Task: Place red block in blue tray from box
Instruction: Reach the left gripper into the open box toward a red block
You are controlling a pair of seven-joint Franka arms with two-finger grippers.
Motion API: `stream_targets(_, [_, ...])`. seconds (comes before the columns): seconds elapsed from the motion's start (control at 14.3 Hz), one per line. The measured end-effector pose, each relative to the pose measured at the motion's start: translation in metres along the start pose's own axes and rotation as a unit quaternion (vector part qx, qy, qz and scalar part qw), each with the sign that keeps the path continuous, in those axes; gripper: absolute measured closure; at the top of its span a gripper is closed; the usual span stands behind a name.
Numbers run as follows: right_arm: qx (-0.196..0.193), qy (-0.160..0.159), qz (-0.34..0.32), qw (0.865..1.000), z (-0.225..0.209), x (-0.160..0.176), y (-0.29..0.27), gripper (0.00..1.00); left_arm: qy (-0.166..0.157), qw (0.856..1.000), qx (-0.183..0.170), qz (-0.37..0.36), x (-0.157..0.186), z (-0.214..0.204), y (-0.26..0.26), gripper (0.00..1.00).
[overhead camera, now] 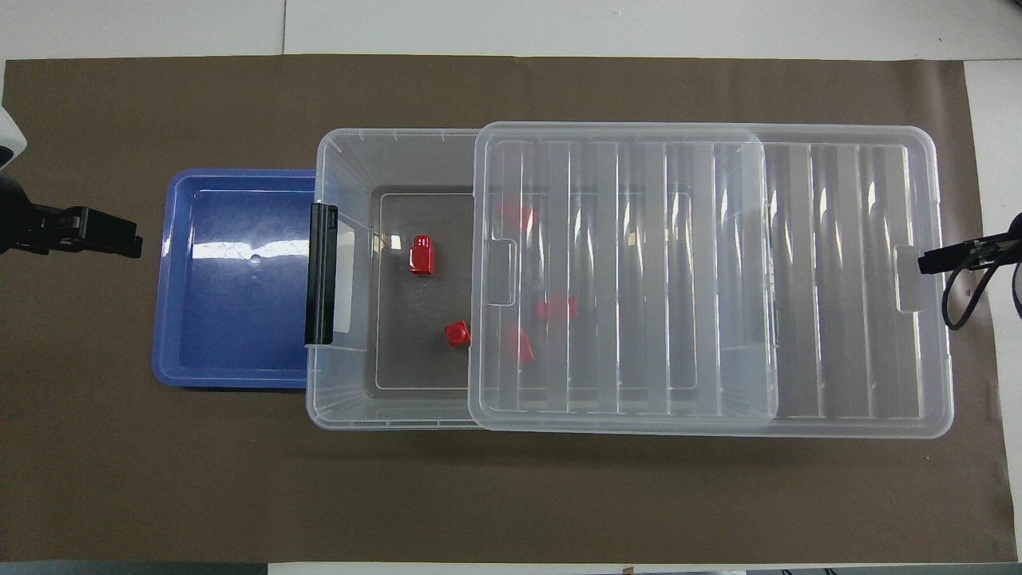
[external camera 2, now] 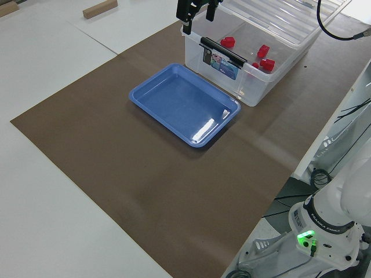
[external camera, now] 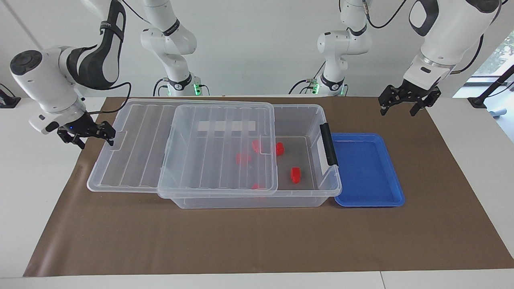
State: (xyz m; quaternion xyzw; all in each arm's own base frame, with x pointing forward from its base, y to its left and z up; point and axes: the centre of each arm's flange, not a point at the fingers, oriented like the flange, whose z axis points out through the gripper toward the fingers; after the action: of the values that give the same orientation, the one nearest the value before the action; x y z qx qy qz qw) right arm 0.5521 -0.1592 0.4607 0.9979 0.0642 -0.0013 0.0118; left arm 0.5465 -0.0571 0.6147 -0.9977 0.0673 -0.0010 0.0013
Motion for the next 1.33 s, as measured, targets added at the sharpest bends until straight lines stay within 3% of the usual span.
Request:
stream_targets(0.28, [0.0, 0.0, 0.002, 1.0, 0.0, -0.001, 0.002, 0.0, 0.01, 1.0, -0.001, 0.027, 0.001, 0.0, 0.056, 0.0])
stream_targets(0.63, [-0.003, 0.006, -0.001, 1.0, -0.012, 0.004, 0.001, 0.0, 0.034, 0.999, -0.009, 0.006, 0.0, 0.026, 0.151, 0.0])
stream_targets(0.98, [0.004, -0.009, 0.001, 1.0, -0.081, 0.018, -0.024, 0.0, 0.045, 0.999, -0.019, -0.003, 0.001, 0.084, 0.225, 0.0])
stream_targets(1.33, [0.014, -0.053, 0.034, 0.998, -0.146, 0.019, -0.098, 0.0, 0.06, 0.998, -0.03, -0.005, 0.035, 0.155, 0.243, 0.05])
